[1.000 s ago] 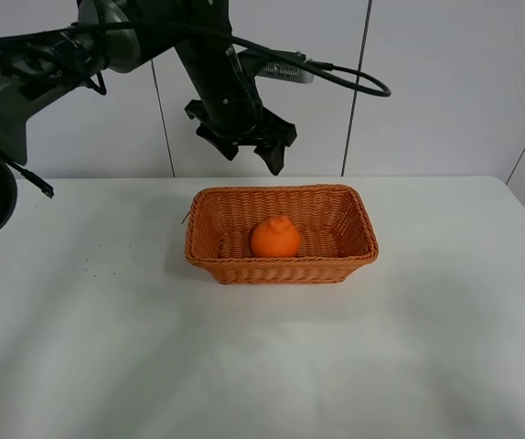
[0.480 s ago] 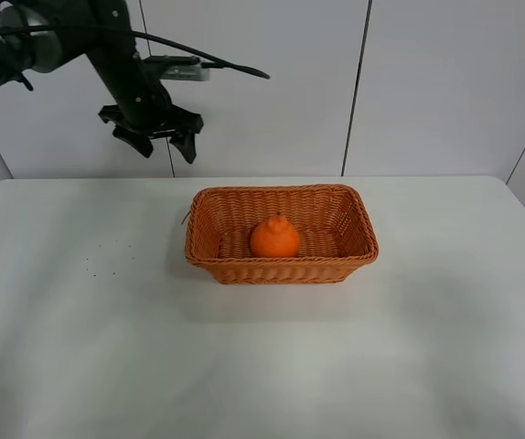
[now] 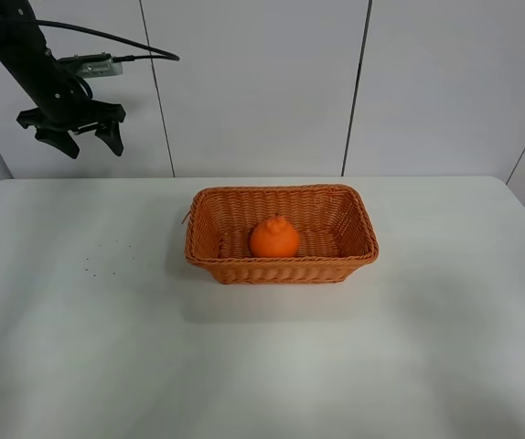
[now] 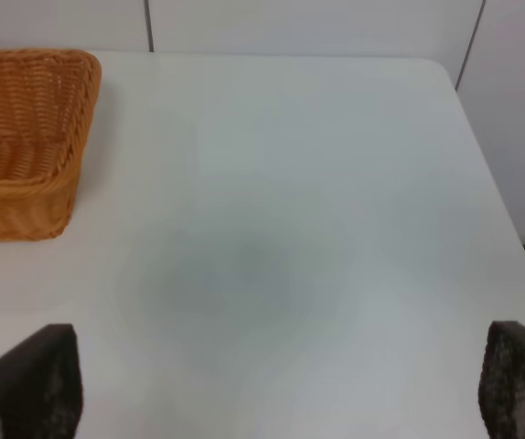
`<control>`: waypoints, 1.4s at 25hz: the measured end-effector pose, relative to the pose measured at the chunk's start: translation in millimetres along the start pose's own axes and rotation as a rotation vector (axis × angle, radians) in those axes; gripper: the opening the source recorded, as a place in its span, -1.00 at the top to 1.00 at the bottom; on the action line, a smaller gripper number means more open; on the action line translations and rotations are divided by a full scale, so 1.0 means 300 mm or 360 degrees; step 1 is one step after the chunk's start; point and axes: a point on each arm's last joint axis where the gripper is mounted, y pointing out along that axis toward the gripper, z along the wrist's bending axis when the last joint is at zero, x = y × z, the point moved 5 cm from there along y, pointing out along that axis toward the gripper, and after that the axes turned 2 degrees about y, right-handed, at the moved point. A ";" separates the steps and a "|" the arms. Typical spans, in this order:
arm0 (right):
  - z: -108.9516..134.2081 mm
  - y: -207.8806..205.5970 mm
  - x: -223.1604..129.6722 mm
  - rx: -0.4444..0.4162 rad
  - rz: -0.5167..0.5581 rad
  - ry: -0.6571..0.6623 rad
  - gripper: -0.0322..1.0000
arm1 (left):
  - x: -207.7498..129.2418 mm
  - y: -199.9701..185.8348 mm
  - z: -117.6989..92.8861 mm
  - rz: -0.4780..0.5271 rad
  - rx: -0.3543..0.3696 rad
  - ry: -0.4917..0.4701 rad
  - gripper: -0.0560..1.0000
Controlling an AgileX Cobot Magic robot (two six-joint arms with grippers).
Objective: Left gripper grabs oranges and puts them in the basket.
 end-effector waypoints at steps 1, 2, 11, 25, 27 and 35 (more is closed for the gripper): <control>0.000 0.000 0.000 0.0000 0.0000 0.0000 -0.41 | -0.004 0.001 -0.005 0.0013 -0.0004 0.0003 -0.74; 0.000 0.000 0.000 0.0000 0.0000 0.0000 -0.41 | -0.008 0.005 -0.012 0.0027 -0.0008 0.0008 -0.74; 0.000 0.000 0.000 0.0000 0.0000 0.0000 -0.41 | -0.124 -0.062 -0.038 0.0143 0.0000 0.0012 -0.73; 0.000 0.000 0.000 0.0000 0.0000 0.0000 -0.41 | -0.696 -0.429 -0.085 0.0192 0.0033 -0.0020 -0.72; 0.000 0.000 0.000 0.0000 0.0000 0.0000 -0.41 | -0.809 -0.466 -0.083 0.0168 0.0073 -0.0007 -0.72; 0.000 0.000 0.000 0.0000 0.0000 0.0000 -0.41 | -1.161 -0.499 -0.084 -0.0064 0.0168 -0.0052 -0.72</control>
